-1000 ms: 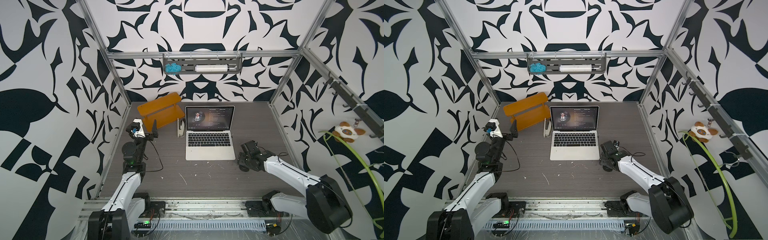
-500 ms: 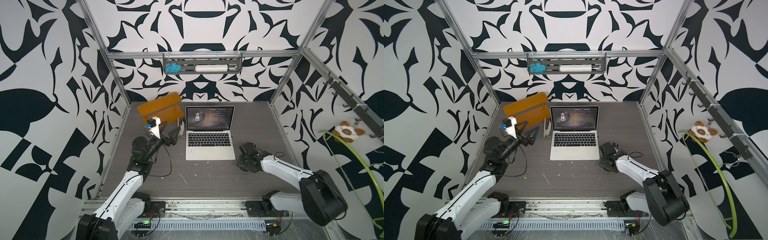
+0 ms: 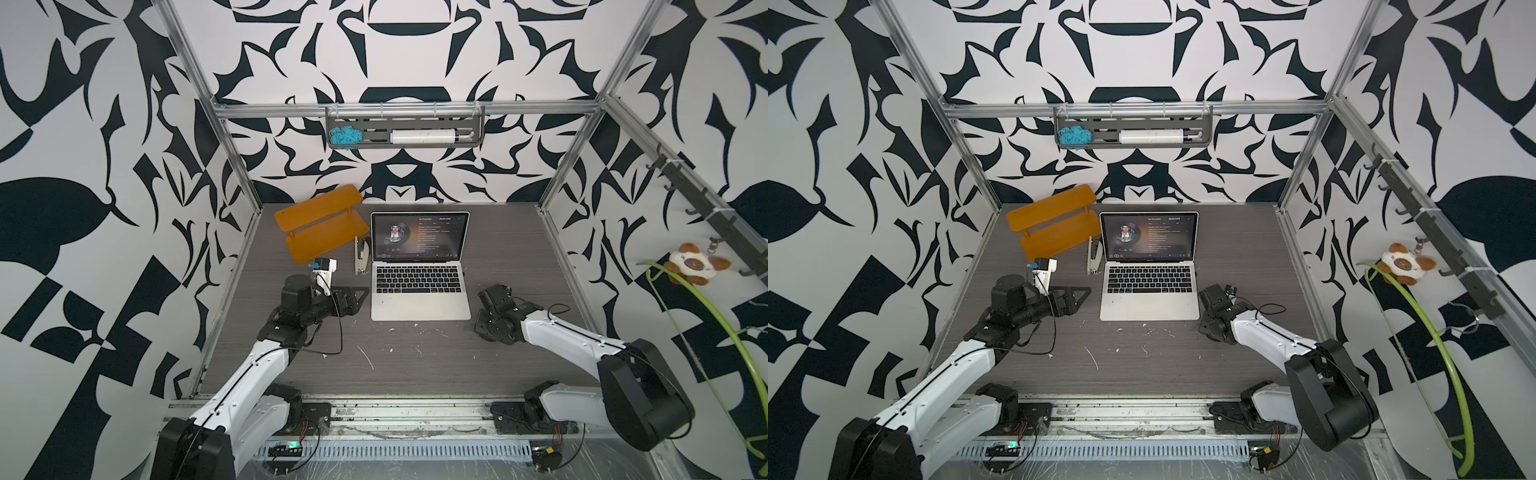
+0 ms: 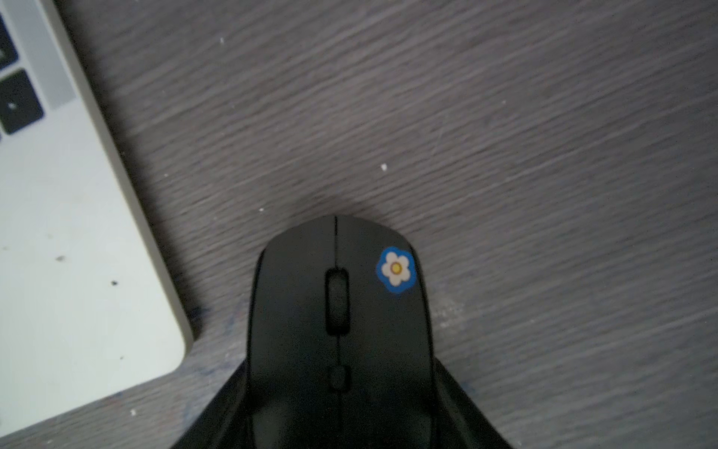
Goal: Remove the wireless mouse receiver from the laptop
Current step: Pick up the mouse from the center of the board.
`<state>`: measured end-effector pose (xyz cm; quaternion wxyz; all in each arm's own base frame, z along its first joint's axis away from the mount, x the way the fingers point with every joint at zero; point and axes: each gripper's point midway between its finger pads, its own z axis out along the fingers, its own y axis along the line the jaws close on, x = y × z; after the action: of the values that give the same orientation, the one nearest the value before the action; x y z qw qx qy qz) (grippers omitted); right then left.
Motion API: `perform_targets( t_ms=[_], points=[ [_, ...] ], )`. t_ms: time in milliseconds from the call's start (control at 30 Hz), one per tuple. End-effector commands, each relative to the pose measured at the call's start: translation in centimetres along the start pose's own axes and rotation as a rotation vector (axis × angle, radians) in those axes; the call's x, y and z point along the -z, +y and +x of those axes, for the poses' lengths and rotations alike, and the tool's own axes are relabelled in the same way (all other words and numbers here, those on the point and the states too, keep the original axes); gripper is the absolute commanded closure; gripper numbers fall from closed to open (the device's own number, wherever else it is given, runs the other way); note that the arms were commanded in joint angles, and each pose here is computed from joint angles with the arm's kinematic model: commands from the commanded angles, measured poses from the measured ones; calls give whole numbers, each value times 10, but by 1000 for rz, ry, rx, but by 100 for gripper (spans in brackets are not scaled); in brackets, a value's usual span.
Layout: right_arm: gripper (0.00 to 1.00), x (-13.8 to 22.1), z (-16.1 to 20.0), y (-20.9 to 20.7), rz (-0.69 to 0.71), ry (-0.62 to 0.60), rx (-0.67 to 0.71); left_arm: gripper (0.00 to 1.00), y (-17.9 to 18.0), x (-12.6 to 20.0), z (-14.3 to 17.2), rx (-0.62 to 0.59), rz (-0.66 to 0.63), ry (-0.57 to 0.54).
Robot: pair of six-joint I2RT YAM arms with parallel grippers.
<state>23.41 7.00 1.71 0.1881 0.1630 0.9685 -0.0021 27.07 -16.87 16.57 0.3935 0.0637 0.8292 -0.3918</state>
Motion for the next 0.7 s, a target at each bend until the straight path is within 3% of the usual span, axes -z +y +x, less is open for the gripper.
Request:
perform_targets(
  t_ms=[0, 267, 500, 667],
  points=[
    [55, 5, -4, 7, -35, -22, 5, 1, -4, 3, 0, 5, 14, 8],
    [55, 11, -12, 14, -74, -50, 10, 1, -40, 13, -17, -41, 157, -29],
    [55, 14, -16, 20, -102, -68, 18, 1, -142, 62, -55, -169, 585, -91],
    [55, 13, -14, 28, -136, -45, 23, 1, -184, 88, -67, -257, 663, -89]
  ],
)
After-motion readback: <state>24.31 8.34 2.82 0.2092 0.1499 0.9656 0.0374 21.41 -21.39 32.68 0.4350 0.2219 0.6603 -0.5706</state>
